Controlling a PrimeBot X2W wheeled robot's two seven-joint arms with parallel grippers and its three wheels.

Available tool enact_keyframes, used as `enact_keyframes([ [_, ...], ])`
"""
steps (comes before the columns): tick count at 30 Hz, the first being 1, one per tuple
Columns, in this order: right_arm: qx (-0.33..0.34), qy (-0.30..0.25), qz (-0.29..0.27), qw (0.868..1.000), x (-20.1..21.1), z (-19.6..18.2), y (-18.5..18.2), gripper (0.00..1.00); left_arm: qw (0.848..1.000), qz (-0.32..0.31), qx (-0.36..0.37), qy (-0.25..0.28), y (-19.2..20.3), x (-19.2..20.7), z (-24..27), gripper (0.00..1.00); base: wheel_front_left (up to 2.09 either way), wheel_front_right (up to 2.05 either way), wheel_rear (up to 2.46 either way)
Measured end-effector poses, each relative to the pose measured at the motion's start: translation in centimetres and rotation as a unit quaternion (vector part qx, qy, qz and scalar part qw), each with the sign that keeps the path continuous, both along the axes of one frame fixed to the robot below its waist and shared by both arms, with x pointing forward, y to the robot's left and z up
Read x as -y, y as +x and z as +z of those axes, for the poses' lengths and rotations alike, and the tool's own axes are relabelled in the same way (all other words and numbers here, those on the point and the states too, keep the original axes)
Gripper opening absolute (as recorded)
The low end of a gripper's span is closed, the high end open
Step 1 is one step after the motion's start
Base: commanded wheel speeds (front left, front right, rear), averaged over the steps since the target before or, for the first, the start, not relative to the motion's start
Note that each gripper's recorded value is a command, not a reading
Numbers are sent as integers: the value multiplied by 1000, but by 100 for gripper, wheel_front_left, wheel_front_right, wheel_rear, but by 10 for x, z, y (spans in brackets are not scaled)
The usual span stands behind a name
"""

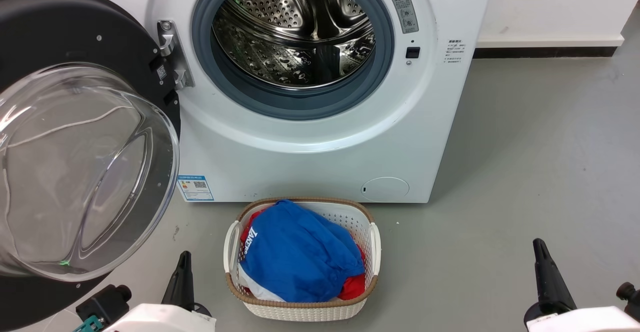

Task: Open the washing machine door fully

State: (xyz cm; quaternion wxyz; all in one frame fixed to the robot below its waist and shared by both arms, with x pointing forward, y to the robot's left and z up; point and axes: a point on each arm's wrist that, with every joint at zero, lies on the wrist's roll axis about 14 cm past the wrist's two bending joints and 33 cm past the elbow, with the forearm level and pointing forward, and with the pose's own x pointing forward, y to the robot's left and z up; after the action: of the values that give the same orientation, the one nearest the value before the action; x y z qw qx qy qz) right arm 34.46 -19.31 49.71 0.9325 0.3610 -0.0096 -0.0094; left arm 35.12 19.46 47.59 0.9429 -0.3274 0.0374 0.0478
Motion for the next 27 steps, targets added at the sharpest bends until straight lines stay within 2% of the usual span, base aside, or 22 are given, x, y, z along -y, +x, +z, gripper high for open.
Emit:
enact_keyframes([
  [16, -8, 95, -2, 995, 3, -1, 10, 0, 995, 7, -1, -103, 7, -3, 1, 0, 0, 0, 0],
  [27, -14, 162, -3, 987, 4, -2, 16, 0, 984, 8, 6, -176, 13, -3, 5, 0, 0, 0, 0],
])
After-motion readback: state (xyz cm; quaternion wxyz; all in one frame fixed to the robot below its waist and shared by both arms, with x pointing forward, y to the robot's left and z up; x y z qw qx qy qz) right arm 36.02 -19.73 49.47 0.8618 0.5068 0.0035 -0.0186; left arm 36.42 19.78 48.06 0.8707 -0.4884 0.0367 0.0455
